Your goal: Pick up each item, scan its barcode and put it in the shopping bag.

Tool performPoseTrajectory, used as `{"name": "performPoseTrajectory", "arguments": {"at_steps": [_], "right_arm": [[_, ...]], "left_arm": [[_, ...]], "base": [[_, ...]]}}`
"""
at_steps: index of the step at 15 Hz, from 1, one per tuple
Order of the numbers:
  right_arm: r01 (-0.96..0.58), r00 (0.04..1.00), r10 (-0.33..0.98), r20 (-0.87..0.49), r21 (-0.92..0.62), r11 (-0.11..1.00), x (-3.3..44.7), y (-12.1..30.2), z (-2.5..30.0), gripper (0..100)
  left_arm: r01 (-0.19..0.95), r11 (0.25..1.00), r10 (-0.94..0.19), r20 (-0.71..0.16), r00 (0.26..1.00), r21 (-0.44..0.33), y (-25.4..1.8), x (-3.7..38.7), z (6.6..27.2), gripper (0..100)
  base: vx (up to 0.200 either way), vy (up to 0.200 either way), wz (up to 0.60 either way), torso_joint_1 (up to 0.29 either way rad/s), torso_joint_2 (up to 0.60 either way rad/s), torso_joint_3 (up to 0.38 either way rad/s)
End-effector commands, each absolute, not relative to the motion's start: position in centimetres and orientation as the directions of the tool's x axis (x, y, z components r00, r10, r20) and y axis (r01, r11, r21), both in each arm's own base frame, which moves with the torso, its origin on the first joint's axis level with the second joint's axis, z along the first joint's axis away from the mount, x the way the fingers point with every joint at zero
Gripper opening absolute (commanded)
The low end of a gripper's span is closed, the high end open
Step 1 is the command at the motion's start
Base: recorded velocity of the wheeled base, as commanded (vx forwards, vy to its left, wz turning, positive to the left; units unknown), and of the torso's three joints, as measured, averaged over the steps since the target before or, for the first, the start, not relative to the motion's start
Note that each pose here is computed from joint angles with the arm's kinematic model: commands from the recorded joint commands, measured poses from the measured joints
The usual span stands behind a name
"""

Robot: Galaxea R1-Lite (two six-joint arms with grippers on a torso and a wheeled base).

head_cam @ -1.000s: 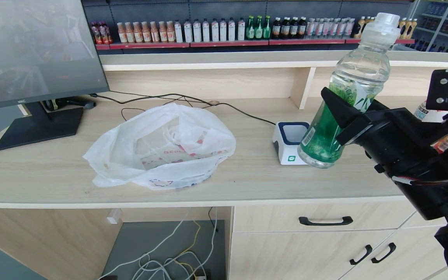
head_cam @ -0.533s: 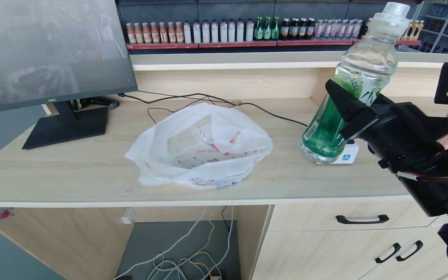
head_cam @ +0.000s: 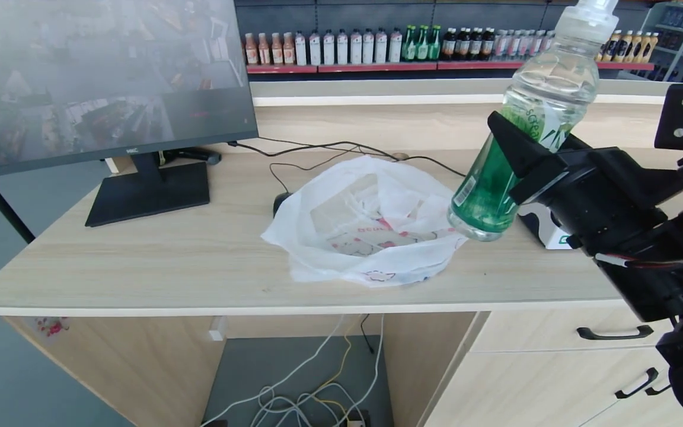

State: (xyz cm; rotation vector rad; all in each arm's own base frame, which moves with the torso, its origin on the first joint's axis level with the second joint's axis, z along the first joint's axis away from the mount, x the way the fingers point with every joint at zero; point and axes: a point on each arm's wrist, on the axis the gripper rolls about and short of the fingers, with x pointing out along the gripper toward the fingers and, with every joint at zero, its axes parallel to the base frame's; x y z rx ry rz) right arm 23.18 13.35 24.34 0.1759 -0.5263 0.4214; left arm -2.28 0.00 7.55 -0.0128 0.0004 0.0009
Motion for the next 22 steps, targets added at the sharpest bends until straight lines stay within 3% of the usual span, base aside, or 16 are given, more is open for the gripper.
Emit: {"name": "performPoseTrajectory", "arguments": {"at_steps": [1, 6, 12, 15, 22], "right_arm": [[-0.435, 0.785, 0.349, 0.512, 0.055, 0.899, 24.4, 14.1, 23.9, 0], [-0.439, 0.798, 0.365, 0.480, 0.047, 0.897, 26.3, 15.6, 22.5, 0], [-0.446, 0.766, 0.351, 0.539, 0.052, 0.893, 30.7, 18.3, 22.7, 0], [-0.462, 0.783, 0.389, 0.486, 0.035, 0.886, 32.2, 20.0, 20.0, 0], [-0.457, 0.791, 0.394, 0.467, 0.024, 0.889, 35.3, 21.5, 17.3, 0]], "left_arm": [[0.000, 1.000, 0.000, 0.000, 1.000, -0.012, 0.0, -2.3, 7.5, 100], [0.000, 1.000, 0.000, 0.000, 1.000, -0.011, 0.0, -2.3, 7.5, 100], [0.000, 1.000, 0.000, 0.000, 1.000, -0.011, 0.0, -2.3, 7.5, 100], [0.000, 1.000, 0.000, 0.000, 1.000, -0.011, 0.0, -2.3, 7.5, 100], [0.000, 1.000, 0.000, 0.000, 1.000, -0.011, 0.0, -2.3, 7.5, 100]], "base": [[0.000, 0.200, 0.00, 0.002, 0.00, 0.002], [0.000, 0.000, 0.00, 0.000, 0.00, 0.000], [0.000, 0.000, 0.00, 0.000, 0.00, 0.000], [0.000, 0.000, 0.00, 0.000, 0.00, 0.000], [0.000, 0.000, 0.00, 0.000, 0.00, 0.000]]}}
